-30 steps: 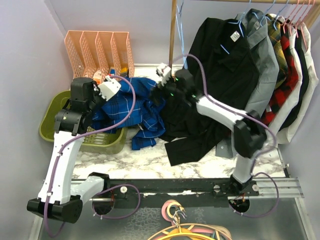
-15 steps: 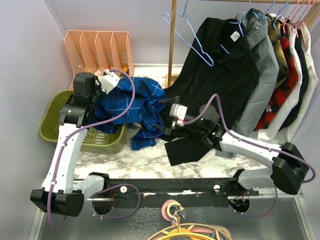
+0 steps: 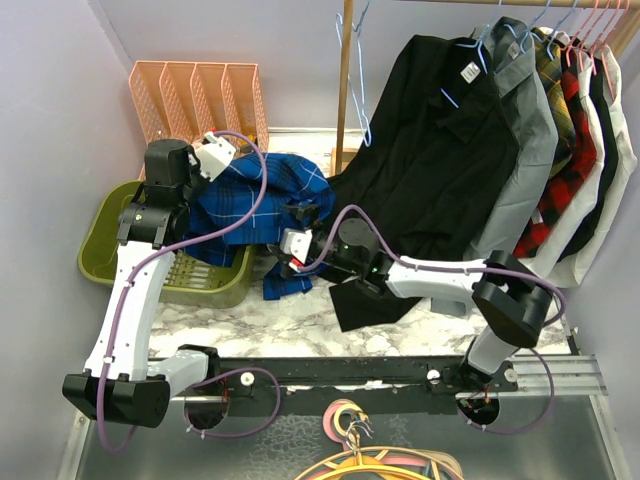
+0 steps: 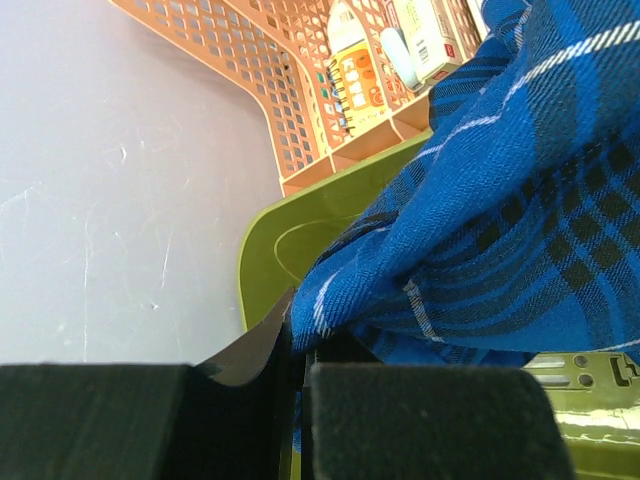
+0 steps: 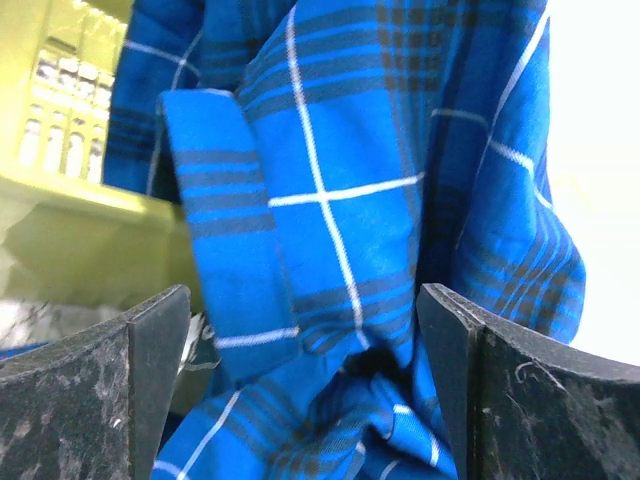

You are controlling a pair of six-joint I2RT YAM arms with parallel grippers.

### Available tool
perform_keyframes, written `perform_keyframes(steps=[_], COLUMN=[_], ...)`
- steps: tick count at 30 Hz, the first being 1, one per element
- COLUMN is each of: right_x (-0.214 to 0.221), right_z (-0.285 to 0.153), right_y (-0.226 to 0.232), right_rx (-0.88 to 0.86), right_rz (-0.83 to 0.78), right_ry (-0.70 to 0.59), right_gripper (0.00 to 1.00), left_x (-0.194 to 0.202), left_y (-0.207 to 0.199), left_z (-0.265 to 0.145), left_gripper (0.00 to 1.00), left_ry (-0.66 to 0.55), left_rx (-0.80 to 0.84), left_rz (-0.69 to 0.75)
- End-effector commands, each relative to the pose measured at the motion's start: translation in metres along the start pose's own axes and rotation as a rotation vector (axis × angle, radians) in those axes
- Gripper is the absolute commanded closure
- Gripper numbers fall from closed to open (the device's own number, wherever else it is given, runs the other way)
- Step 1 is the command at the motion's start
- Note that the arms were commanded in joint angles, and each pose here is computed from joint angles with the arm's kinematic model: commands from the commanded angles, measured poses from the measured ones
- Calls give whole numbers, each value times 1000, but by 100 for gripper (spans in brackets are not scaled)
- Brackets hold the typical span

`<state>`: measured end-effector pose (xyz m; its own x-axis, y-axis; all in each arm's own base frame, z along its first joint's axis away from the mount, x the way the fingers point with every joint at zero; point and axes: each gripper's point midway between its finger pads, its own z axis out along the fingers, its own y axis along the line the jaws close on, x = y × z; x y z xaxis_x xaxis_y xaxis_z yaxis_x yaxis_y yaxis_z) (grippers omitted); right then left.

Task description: Place the shirt on the hanger

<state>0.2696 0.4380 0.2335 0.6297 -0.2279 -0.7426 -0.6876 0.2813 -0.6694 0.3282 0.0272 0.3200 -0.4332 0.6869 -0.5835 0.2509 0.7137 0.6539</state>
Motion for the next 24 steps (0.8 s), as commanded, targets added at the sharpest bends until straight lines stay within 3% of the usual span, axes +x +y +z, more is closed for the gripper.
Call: perform_keyframes(steps=[1,3,9,12,14,18,24], right_x=[0,9,27,27,28,26,27], right_z=[23,30,40,39,38,30,20], right_y=[-22,-21,-16,-13,-6,9,24], right_rx=[90,97,92,72,42,-38,-81], right_rz=[-49,-47,-40,-34,-30,12,51], right_ry=[13,40,98,99,108,103,101], right_gripper=[7,14,47,52,49,26,14], left_x=[-3,-1,0,0,6,6,7], left_y=[12,11,9,9,1,-1,-4], left_z=[-7,-6,-5,-5,1,3,7], left_gripper=[100,100,100,100,100,100,100], left_ry=[-14,-10,-6,-8,11,12,14], left_rx=[-44,-41,-33,-31,-13,-5,6], left_rz=[-28,-26,-21,-23,-18,-21,-21])
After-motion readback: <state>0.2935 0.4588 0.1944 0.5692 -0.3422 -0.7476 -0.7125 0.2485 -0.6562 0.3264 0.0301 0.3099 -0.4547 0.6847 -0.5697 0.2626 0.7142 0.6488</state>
